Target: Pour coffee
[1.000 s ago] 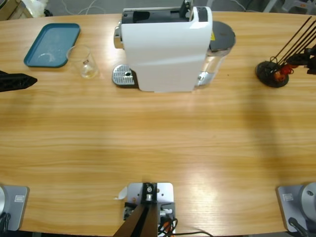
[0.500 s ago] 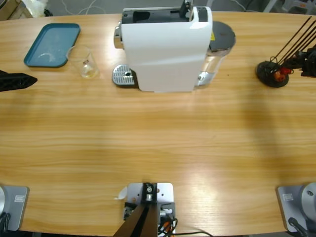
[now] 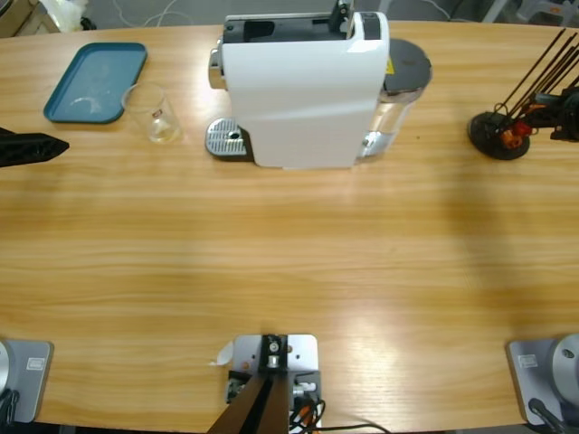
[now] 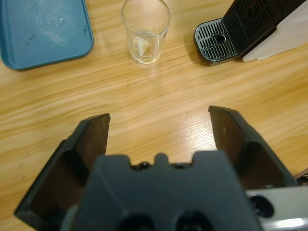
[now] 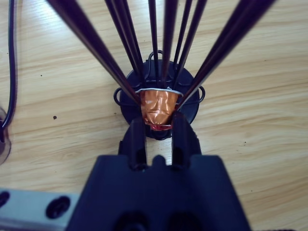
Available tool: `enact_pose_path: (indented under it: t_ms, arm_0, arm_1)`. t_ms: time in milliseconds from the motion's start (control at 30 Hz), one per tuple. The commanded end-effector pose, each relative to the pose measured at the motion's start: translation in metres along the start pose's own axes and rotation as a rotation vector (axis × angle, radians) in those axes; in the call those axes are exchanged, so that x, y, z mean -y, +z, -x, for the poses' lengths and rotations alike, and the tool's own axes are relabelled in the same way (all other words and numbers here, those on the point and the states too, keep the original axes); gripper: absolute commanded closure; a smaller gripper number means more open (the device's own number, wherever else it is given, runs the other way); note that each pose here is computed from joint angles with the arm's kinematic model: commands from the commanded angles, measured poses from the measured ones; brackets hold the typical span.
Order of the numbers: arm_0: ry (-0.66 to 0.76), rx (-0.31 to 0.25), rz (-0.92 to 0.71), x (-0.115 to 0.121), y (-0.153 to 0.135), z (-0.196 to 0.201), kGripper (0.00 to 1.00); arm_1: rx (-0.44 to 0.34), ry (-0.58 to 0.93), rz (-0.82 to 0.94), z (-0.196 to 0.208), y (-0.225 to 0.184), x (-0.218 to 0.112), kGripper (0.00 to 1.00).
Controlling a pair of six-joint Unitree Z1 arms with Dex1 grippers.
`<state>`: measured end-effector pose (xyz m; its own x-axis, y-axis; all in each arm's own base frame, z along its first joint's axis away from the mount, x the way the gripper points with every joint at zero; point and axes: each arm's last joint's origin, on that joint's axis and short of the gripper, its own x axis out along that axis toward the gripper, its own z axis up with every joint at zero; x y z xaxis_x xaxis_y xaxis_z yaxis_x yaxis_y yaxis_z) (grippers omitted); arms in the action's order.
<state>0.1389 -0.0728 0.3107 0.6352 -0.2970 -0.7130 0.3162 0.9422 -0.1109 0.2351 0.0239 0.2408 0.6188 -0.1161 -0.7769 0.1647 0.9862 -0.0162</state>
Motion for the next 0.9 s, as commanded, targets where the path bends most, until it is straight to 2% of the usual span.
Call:
enact_pose_path:
  t_ms: [33,433,900]
  arm_0:
    - [-0.004,-0.059,-0.025,0.001,-0.009,-0.013,0.11]
    - [-0.004,-0.058,-0.025,0.001,-0.009,-0.014,0.11]
    - [-0.002,-0.063,-0.025,0.001,-0.009,-0.015,0.11]
  arm_1:
    - [-0.043,-0.023,0.016,-0.012,-0.007,-0.002,1.0]
    - [0.032,-0.015,0.016,0.04,0.015,0.004,1.0]
    - [0.066,-0.02,0.049,0.075,0.048,0.004,1.0]
